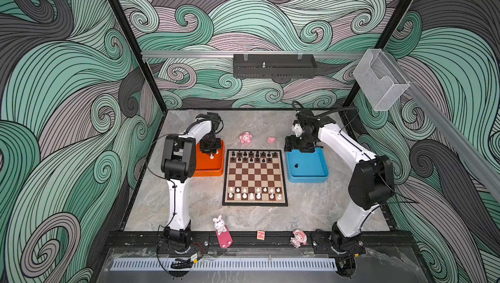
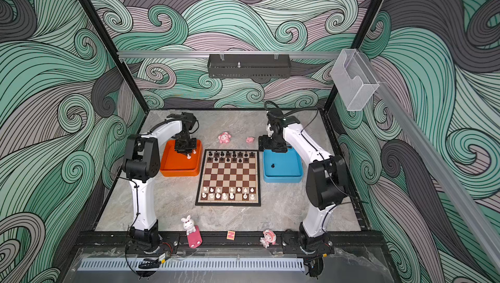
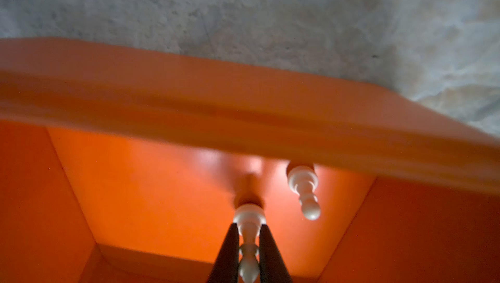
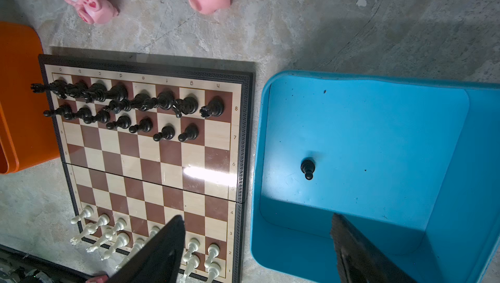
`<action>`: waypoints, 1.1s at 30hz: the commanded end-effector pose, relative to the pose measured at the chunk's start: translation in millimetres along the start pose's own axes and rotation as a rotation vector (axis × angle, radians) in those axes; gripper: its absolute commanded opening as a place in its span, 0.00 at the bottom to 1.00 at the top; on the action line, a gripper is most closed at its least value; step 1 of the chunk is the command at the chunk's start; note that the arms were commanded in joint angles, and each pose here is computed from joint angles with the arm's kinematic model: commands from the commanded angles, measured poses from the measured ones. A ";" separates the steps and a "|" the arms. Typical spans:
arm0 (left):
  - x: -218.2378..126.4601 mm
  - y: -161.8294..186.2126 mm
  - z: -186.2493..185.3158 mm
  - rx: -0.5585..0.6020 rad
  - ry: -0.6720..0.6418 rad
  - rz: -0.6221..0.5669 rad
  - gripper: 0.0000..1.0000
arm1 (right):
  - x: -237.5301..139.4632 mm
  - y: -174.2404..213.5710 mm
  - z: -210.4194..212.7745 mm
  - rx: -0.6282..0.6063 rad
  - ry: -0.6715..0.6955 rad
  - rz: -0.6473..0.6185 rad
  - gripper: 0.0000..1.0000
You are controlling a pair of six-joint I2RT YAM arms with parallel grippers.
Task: Set up the chess pieces on the board
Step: 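Lift the white pawn and carry it over the board's nearest rows with the left gripper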
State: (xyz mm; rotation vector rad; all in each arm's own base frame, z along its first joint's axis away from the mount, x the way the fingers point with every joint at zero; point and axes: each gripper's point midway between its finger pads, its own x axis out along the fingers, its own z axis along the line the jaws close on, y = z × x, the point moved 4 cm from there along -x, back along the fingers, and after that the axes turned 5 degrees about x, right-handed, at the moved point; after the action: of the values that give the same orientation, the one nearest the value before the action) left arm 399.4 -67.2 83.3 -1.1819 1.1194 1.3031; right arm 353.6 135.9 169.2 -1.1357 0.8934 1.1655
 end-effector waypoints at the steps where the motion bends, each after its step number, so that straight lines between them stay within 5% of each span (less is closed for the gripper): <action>1: -48.2 11.9 1.7 0.036 -0.011 -0.058 0.14 | -6.9 0.3 -1.3 -0.001 -0.008 -0.017 0.85; 11: -109.2 55.9 -27.3 0.167 -0.010 -0.130 0.12 | -26.3 8.4 -2.7 0.014 -0.024 -0.057 0.85; 19: -144.2 103.2 -110.5 0.388 0.114 -0.175 0.12 | -41.8 21.4 -15.2 0.057 -0.042 -0.081 0.86; 33: -129.2 181.7 -236.9 0.758 0.199 -0.132 0.12 | -63.3 42.1 -46.6 0.142 -0.063 -0.111 0.86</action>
State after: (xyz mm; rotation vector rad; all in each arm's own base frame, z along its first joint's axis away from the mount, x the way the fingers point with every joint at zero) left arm 243.9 -311.6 197.0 -0.8375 1.4254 0.5884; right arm 308.2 81.1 210.4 -1.0392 0.8349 1.0180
